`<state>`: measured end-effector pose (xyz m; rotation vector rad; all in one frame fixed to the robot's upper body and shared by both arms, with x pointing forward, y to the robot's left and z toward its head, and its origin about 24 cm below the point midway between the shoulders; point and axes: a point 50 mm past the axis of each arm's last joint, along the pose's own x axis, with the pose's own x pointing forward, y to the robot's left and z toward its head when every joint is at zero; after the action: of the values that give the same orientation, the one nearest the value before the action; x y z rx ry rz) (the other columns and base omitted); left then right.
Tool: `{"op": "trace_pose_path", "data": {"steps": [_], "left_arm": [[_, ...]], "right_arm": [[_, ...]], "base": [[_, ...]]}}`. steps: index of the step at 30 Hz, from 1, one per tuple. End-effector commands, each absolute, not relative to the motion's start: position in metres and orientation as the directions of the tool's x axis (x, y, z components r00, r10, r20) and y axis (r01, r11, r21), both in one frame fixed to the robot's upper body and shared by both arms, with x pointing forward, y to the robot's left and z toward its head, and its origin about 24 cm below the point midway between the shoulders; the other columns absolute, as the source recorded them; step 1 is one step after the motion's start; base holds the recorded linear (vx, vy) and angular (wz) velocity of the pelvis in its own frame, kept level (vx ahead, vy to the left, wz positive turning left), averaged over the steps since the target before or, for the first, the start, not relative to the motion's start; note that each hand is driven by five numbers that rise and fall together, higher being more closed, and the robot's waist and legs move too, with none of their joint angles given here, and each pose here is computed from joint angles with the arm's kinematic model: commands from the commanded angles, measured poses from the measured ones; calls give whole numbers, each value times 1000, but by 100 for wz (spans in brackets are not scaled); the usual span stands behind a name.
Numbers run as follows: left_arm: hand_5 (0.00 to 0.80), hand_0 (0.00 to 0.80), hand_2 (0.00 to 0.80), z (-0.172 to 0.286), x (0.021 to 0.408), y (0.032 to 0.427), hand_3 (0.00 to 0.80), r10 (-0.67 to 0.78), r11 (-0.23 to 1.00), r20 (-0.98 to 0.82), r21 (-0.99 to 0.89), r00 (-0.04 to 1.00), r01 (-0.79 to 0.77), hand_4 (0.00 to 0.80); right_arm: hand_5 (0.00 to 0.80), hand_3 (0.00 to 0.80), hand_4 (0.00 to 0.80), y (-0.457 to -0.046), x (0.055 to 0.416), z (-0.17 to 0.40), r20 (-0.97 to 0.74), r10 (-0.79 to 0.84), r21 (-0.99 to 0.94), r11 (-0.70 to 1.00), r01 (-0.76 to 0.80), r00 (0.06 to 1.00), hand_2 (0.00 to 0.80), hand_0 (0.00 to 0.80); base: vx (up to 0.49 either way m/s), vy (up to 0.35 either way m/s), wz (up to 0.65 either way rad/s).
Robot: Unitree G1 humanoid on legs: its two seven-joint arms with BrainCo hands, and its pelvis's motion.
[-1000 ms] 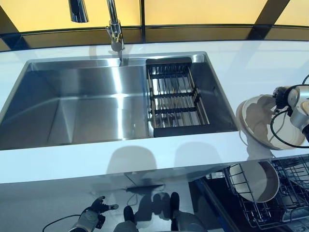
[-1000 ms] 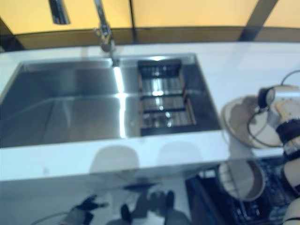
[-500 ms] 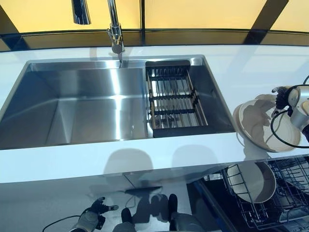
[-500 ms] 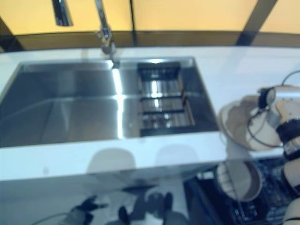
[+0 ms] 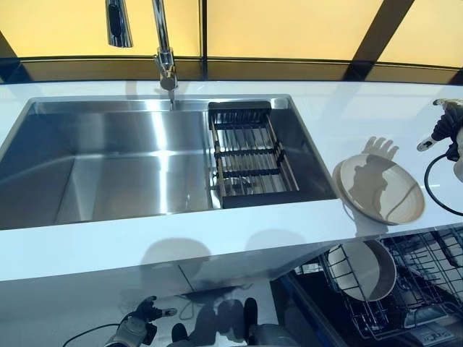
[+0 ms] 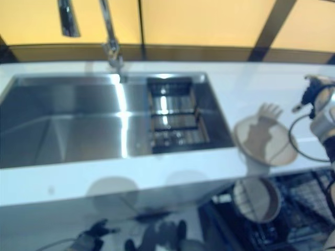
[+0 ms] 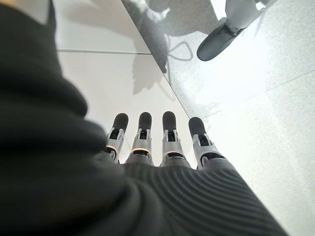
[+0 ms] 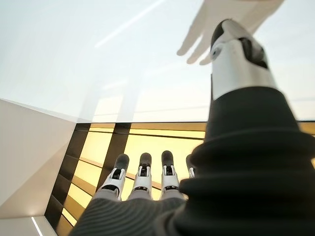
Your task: Take plates into dishwasher
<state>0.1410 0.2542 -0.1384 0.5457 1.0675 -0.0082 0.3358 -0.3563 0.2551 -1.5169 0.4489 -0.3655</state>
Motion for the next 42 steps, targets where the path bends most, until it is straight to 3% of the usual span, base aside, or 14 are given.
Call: {"op": "trace_pose_path", "data": {"steps": [1, 15, 42], "left_arm": [[0, 0, 0, -133, 150, 264, 0, 288, 854, -813, 458, 506, 248, 0], [0, 0, 0, -135, 150, 261, 0, 304, 865, -805, 457, 509, 206, 0], [0, 0, 0, -134, 149, 265, 0, 318, 861, -804, 467, 503, 202, 0]], "right_arm": [[0, 0, 0, -356, 326, 263, -19, -512, -999, 35, -1, 859, 0, 0], [0, 0, 0, -322, 319, 215, -217, -355, -974, 135, -180, 909, 0, 0], [0, 0, 0, -291, 313, 219, -230, -204, -972, 99, -214, 952, 0, 0]], "base": [[-4, 21, -18], [-11, 16, -9], [0, 0, 0]]}}
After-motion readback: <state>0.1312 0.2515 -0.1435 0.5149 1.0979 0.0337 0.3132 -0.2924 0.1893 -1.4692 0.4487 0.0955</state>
